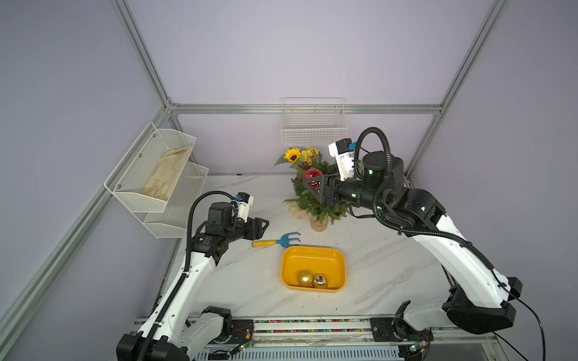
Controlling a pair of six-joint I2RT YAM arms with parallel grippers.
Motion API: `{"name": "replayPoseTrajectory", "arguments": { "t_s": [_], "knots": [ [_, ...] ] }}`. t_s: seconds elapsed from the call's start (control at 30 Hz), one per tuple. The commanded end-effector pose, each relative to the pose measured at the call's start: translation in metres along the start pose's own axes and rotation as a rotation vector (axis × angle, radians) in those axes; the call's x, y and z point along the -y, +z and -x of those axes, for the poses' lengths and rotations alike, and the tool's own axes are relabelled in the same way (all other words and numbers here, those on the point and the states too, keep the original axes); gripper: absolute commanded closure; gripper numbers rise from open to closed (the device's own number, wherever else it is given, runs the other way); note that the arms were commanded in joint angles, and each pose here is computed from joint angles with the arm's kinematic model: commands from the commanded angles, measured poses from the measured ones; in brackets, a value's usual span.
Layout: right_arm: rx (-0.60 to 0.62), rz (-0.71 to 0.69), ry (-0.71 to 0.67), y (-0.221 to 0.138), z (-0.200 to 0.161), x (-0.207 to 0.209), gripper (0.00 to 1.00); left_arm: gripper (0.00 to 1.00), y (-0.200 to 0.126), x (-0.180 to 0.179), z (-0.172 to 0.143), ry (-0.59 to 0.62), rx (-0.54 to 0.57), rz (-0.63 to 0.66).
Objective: Decorate the small christmas tree with ornaments
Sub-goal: Hang an ornament on the christmas tree.
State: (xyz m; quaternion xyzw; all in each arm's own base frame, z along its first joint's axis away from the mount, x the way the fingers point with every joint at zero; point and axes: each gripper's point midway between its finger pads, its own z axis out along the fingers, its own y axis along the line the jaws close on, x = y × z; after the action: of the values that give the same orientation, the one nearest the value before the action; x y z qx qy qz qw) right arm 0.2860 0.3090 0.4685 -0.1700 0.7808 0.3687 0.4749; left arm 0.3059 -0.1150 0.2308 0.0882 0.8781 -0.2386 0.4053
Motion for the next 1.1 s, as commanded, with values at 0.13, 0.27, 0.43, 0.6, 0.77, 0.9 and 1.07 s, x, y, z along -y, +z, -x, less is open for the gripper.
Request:
{"name": "replayPoseTrajectory", "arguments": {
  "t_s": [0.13,0.27,0.43,0.6,0.77,0.9,1.07],
  "knots": [
    [0.009,-0.002,-0.006,0.013,0.01,0.008,0.4,0.32,-0.008,0.001,0.012,0.041,0.043,0.016],
    [0.004,-0.016,-0.001,0.017,0.01,0.014,0.4,0.32,-0.008,0.0,0.011,0.039,0.041,0.021],
    [0.008,-0.031,0.004,0.014,0.01,0.019,0.4,0.32,-0.007,0.0,0.011,0.037,0.037,0.016],
    [0.009,-0.05,0.01,0.01,0.008,0.025,0.4,0.32,-0.007,-0.002,0.011,0.033,0.035,0.017],
    [0.008,-0.069,0.015,0.009,0.007,0.033,0.4,0.33,-0.006,-0.002,0.011,0.031,0.033,0.016],
    [0.005,-0.08,0.017,0.009,0.006,0.04,0.4,0.32,-0.006,-0.002,0.011,0.029,0.032,0.014],
    [-0.002,-0.082,0.022,0.009,0.003,0.043,0.4,0.33,-0.006,-0.002,0.011,0.029,0.031,0.013]
  ]
}}
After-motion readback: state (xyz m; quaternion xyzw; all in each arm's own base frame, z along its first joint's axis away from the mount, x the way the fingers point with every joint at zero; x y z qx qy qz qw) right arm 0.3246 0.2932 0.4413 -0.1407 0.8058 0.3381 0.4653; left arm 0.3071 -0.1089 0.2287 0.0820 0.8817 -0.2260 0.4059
